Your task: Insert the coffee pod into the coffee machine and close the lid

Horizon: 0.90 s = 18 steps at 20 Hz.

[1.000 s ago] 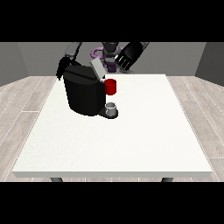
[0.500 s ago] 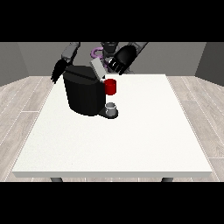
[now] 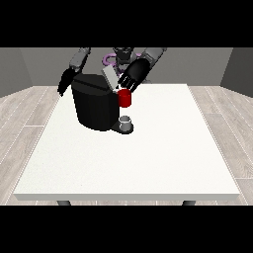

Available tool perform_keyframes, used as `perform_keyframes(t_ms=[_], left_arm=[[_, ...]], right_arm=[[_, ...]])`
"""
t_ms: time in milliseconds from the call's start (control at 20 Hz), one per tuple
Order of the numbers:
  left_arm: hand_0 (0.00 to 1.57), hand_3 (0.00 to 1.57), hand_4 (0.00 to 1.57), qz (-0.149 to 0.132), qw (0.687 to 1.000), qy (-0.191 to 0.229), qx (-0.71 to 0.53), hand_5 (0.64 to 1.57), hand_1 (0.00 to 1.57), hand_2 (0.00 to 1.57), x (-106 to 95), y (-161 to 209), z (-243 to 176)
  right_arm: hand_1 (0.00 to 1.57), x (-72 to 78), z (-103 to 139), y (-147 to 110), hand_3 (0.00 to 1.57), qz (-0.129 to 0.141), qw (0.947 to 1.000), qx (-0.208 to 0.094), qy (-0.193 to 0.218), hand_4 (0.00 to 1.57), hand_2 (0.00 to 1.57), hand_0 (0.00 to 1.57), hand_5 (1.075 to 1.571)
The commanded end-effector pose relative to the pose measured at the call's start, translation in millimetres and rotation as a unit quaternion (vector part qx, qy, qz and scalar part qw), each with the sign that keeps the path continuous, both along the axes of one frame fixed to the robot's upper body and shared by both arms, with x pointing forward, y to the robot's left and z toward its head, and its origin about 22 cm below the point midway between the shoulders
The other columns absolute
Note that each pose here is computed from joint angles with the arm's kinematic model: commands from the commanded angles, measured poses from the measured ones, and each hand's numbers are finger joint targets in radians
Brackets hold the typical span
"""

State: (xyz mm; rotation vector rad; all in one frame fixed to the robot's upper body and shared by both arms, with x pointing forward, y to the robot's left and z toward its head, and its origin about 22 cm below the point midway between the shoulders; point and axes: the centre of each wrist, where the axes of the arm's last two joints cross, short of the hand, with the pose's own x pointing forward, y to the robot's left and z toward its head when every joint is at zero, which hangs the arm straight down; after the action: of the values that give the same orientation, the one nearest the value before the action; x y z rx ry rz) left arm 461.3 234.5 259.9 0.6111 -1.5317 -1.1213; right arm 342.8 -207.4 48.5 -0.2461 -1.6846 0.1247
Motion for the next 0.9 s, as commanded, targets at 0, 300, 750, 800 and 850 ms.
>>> perform_keyframes(t_ms=[0,300,750,800,850], left_arm=[[1.24,1.22,0.43,-0.008,1.000,-0.011,0.006,1.571,1.24,1.29,-0.2,-0.1,1.2],[1.19,1.19,0.43,-0.013,1.000,-0.009,-0.006,1.571,1.19,1.23,1.3,-4.7,24.4],[1.23,1.21,0.39,0.003,1.000,-0.013,-0.007,1.571,1.23,1.27,3.1,4.1,-7.0],[1.22,1.21,0.38,0.005,0.999,-0.039,-0.008,1.571,1.22,1.26,-2.7,29.9,39.2],[1.20,1.20,0.37,-0.004,1.000,-0.023,-0.002,1.571,1.20,1.25,1.4,6.8,23.0]], right_arm=[[0.00,5.2,8.1,-18.3,0.00,-0.010,0.9999,-0.005,-0.008,0.13,0.00,0.00,1.571],[0.00,10.5,10.4,8.2,0.00,0.002,0.9998,0.005,-0.019,0.10,0.00,0.00,1.571],[0.00,3.4,9.3,-7.3,0.00,-0.001,1.0000,0.004,-0.006,0.00,0.00,0.00,1.571],[0.00,2.9,7.2,4.7,0.00,-0.002,0.9998,0.005,-0.018,0.00,0.00,0.00,1.571],[0.00,4.4,4.1,-3.6,0.00,-0.005,1.0000,0.003,-0.003,0.00,0.00,0.00,1.571]])
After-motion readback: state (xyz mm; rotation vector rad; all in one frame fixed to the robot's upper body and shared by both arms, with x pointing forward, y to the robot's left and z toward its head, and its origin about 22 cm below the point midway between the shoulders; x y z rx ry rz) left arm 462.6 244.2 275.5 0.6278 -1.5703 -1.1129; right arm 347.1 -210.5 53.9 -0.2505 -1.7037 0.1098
